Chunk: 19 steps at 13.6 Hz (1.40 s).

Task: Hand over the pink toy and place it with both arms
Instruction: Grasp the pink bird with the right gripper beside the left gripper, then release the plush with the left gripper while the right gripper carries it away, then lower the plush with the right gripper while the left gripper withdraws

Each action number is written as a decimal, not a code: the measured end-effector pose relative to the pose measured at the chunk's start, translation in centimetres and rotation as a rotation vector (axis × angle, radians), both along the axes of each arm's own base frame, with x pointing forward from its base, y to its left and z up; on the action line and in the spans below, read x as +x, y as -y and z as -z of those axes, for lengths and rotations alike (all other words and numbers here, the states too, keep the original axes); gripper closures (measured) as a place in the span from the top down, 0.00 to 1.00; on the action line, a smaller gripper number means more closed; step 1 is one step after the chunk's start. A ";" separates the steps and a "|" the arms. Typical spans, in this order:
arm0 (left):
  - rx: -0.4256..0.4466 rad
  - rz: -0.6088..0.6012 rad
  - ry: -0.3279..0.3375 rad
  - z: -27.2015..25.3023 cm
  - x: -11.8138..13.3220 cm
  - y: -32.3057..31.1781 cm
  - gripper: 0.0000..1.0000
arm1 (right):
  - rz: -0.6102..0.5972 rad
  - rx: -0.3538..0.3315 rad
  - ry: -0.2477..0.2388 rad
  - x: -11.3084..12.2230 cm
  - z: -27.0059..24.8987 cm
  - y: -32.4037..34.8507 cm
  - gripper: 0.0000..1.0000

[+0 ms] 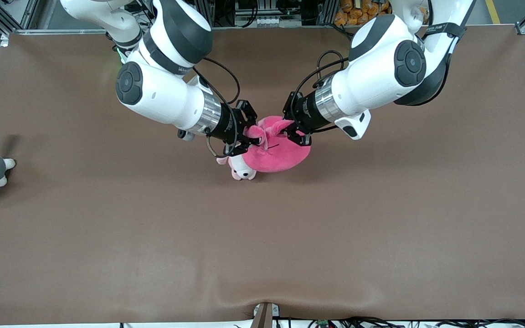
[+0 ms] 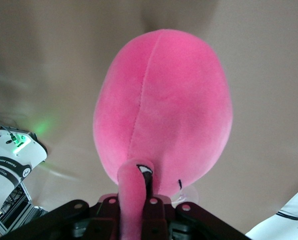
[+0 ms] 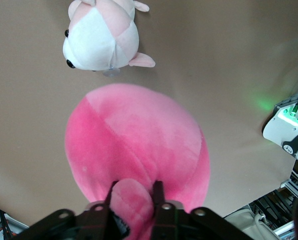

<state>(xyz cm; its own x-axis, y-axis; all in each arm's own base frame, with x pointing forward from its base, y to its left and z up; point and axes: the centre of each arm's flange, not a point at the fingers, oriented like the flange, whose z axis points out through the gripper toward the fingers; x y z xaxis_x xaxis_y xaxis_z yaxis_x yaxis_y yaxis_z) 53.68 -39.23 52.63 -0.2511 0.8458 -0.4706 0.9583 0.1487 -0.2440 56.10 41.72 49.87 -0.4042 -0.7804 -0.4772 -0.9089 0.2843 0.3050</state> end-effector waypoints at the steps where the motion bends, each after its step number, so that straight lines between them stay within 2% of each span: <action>1: 0.000 0.000 0.000 0.0 0.0 0.0 0.11 | 0.000 0.000 0.002 0.1 0.0 0.0 0.22; 3: 0.000 0.000 0.003 -0.1 0.0 0.0 0.11 | 0.005 -0.001 0.008 0.4 -0.4 0.4 0.16; 5: -0.004 -0.001 0.009 -0.2 0.0 0.2 0.11 | 0.000 -0.008 -0.013 1.2 -1.4 1.9 0.15; 6: -0.009 -0.002 0.016 -0.4 0.0 0.3 0.16 | -0.004 -0.012 -0.031 1.8 -2.4 3.2 0.15; 8: -0.013 -0.007 0.023 -0.9 0.2 0.2 0.35 | 0.014 -0.025 -0.064 3.6 -4.1 7.5 0.15; 10: 0.018 -0.007 0.047 -1.5 0.7 -0.8 0.57 | 0.055 -0.038 -0.102 5.7 -4.7 12.8 0.15; 12: 0.115 0.033 0.093 -2.5 0.6 -2.4 0.81 | 0.104 -0.046 -0.135 7.3 -5.2 18.6 0.15; 14: 0.207 0.139 0.149 -4.0 0.8 -5.1 0.99 | 0.123 -0.042 -0.146 8.5 -5.9 25.9 0.15; 15: 0.238 0.215 0.181 -4.6 1.2 -7.1 1.00 | 0.106 -0.036 -0.146 8.7 -6.2 30.1 0.15; 17: 0.263 0.357 0.213 -5.1 2.6 -11.7 1.00 | -0.014 0.002 -0.112 8.3 -5.0 39.5 0.15; 19: 0.250 0.508 0.237 -5.1 4.0 -16.6 1.00 | -0.114 0.073 -0.072 8.0 0.5 48.6 0.15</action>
<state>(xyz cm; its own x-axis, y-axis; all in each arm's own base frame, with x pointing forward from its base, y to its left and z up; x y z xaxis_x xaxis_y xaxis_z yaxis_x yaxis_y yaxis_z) 57.65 -22.63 57.77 0.3000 0.9242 -0.2362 0.9482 -0.3160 -0.0323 64.10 -6.92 49.42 -0.3499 -0.7873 -0.5076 -0.9092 0.1548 0.3865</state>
